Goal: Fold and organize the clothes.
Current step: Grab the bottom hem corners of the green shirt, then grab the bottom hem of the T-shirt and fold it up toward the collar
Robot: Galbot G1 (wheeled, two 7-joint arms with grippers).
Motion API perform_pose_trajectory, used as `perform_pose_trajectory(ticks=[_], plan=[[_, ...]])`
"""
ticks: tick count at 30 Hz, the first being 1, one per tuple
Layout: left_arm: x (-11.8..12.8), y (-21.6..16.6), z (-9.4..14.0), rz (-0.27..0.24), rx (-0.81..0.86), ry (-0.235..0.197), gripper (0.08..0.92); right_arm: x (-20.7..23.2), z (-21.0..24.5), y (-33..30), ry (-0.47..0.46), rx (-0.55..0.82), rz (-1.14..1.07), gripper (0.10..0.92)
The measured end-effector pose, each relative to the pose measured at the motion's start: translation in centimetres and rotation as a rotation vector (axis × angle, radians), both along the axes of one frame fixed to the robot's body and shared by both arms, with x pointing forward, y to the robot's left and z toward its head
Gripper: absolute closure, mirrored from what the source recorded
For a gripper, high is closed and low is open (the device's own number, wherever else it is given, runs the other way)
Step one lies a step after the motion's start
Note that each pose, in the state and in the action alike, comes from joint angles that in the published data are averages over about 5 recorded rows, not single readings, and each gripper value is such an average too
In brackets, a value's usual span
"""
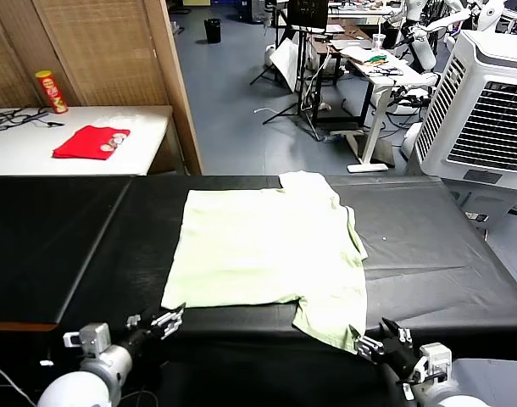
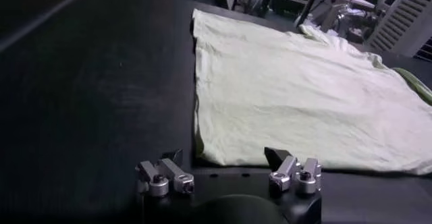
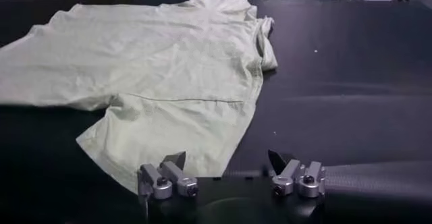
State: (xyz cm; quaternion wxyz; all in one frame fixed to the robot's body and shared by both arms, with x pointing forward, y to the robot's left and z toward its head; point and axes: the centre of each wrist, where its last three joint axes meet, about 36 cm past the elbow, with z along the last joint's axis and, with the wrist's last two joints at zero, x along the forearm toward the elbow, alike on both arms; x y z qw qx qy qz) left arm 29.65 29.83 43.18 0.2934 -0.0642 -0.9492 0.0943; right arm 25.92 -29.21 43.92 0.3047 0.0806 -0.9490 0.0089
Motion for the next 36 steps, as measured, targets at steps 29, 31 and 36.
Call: perform_pose_trajectory(ticks=[29, 31, 36], plan=[[-1.0, 0.2, -0.2, -0.005, 0.004, -0.003, 0.873, -2.6, 2.0, 1.4, -0.033, -0.004, -0.039, 0.901], [-1.6, 0.1, 0.3, -0.007, 0.005, -0.008, 0.873, -2.7, 2.4, 1.5, -0.045, -0.001, -0.038, 0.901], [-2.0, -0.3, 1.3, 0.002, -0.024, -0.066, 0.873, -2.2, 3.0, 1.0, -0.098, 0.032, -0.042, 0.901]])
